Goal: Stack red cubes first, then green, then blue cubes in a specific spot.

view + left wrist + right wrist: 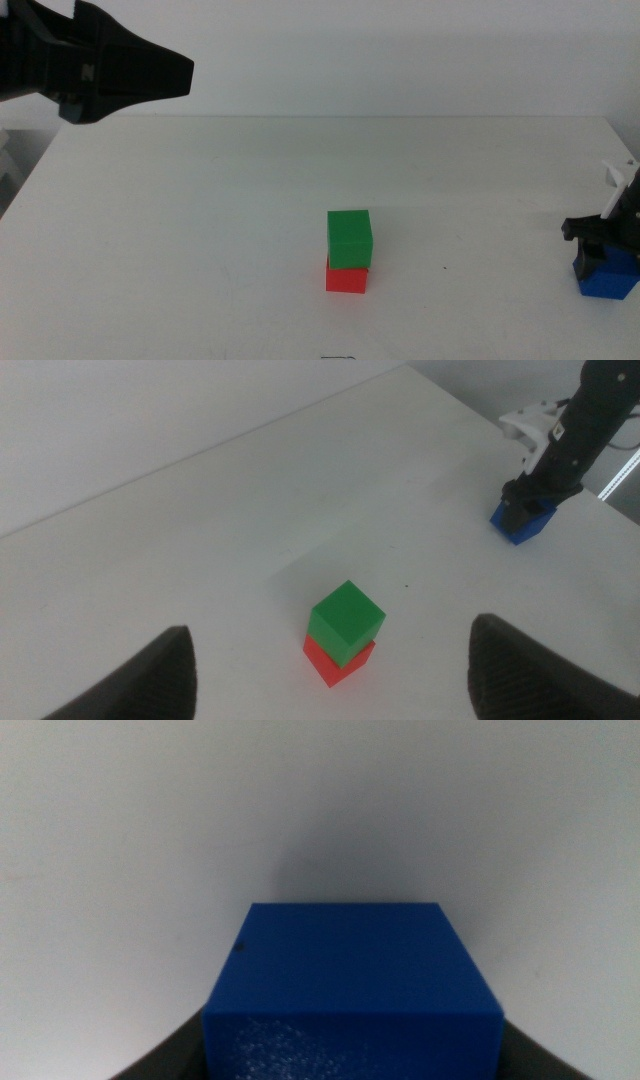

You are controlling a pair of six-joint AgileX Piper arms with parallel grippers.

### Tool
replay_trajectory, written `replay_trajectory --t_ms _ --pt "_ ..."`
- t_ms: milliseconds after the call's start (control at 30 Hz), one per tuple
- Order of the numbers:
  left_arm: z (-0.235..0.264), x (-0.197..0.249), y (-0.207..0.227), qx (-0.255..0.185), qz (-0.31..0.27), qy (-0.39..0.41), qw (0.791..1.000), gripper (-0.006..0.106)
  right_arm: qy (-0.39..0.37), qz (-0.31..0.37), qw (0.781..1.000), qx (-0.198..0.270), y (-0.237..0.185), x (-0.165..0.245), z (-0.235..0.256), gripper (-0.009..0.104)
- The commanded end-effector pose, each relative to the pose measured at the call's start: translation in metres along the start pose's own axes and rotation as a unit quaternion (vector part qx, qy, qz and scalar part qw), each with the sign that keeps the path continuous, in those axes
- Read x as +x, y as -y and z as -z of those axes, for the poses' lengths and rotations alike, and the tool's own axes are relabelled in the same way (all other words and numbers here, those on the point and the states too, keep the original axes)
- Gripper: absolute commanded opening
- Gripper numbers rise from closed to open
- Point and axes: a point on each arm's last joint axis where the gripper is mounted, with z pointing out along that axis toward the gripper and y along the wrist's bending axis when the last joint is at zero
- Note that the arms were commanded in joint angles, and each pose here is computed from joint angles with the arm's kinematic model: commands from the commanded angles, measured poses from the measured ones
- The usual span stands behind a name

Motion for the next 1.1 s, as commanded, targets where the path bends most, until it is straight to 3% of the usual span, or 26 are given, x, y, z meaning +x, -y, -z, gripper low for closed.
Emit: replay_trajectory --t_ms 0,333,533,733,1067 --pt "0.008 -0.012 0.004 -0.001 0.006 0.049 0.999 0.092 0.031 0.004 0.999 0.005 -0.003 0.0 0.038 -0.001" --pt "0.008 -0.012 0.004 -0.001 0.006 0.049 0.999 0.092 0.074 -0.021 0.997 0.011 -0.064 0.029 0.137 -0.001" --pt "0.008 -0.012 0.004 -0.001 0.006 0.049 0.999 0.092 0.081 -0.009 0.997 -0.017 -0.116 0.043 0.142 -0.001" --pt "0.008 -0.012 0.004 -0.001 0.006 0.049 0.999 0.092 0.098 0.054 0.993 -0.027 -0.174 0.057 0.147 -0.001" --pt "0.008 -0.012 0.004 -0.001 0.006 0.049 0.999 0.092 0.139 0.092 0.983 -0.08 -0.224 0.056 0.174 -0.001"
